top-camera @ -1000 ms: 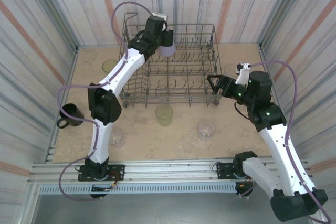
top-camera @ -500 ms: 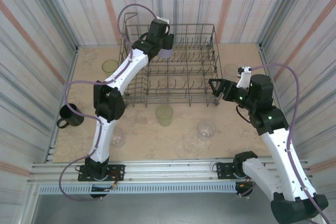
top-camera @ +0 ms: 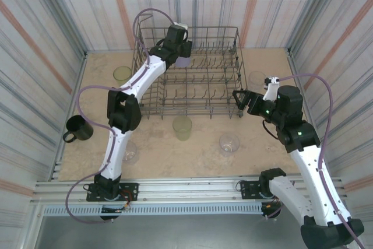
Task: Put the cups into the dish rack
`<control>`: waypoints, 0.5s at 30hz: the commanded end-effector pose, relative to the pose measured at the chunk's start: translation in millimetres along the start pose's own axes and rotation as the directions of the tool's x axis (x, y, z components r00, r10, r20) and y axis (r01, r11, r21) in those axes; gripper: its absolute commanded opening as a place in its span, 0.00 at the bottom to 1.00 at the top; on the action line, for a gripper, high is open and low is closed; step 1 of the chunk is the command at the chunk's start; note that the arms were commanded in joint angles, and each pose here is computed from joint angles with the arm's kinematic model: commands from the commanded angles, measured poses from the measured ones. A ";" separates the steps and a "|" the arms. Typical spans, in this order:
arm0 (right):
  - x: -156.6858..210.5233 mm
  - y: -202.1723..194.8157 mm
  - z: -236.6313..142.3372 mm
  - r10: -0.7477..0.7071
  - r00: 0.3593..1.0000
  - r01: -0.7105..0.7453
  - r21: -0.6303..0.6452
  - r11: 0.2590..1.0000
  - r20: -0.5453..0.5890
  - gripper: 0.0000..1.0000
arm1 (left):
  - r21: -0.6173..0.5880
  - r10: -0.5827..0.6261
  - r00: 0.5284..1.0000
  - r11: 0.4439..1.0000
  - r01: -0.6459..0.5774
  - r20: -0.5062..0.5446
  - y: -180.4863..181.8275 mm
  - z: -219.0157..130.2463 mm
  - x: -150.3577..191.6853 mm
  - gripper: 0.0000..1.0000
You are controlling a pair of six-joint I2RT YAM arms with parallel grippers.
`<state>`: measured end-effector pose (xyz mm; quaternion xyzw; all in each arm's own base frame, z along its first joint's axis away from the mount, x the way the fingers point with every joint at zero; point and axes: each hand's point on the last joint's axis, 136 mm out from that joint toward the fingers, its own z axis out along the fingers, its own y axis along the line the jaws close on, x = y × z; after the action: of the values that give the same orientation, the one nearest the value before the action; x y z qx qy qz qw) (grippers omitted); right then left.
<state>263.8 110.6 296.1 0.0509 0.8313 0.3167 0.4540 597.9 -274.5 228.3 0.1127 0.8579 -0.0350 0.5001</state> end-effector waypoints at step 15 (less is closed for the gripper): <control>2.2 -4.6 -3.0 -0.010 1.000 0.010 0.010 1.000 0.020 0.99 | -0.021 0.011 1.000 1.000 -0.012 -0.019 1.4 37.1 29.1 0.21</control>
<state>261.4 110.0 289.6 0.0518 0.8332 0.3159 0.4509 608.5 -280.1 184.2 0.1199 0.8673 -0.0265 0.4824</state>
